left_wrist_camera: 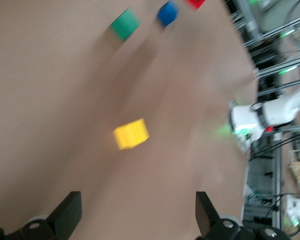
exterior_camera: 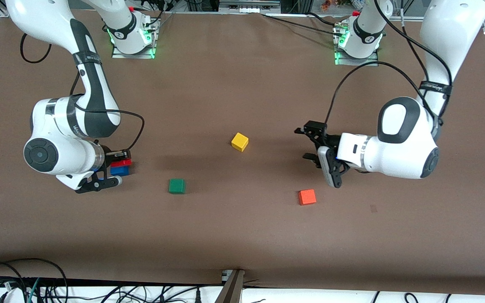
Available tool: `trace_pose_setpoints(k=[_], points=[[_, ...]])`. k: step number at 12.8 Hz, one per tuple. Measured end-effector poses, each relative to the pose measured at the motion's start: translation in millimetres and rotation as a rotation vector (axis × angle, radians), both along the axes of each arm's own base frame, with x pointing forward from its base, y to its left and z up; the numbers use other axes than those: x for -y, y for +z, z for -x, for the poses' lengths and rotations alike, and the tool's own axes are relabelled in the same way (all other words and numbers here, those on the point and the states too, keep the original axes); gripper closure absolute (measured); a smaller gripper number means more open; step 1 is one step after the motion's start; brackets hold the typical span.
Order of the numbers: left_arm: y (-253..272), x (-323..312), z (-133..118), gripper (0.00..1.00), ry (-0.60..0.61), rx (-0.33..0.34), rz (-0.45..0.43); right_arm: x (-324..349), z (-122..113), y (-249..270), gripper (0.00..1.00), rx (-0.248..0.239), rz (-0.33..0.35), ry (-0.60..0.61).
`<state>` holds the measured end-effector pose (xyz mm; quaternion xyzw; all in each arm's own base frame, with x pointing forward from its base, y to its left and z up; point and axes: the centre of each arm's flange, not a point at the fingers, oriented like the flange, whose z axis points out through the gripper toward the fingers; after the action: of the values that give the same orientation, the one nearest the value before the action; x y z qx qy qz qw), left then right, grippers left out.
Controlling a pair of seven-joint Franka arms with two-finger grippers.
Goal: Pass red block to right arm, stack on blue
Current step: 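Move the red cube over the blue cube while the left gripper retracts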
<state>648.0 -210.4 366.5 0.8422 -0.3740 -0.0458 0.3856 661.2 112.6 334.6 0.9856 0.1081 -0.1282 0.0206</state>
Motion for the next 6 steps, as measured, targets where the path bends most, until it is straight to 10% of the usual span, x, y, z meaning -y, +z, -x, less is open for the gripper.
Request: trace_pose_setpoints(k=[6], points=[[49,-43,14,0.00,0.080,-0.038,-0.454,33,21,-32,0.43,0.104,0.037,0.067]])
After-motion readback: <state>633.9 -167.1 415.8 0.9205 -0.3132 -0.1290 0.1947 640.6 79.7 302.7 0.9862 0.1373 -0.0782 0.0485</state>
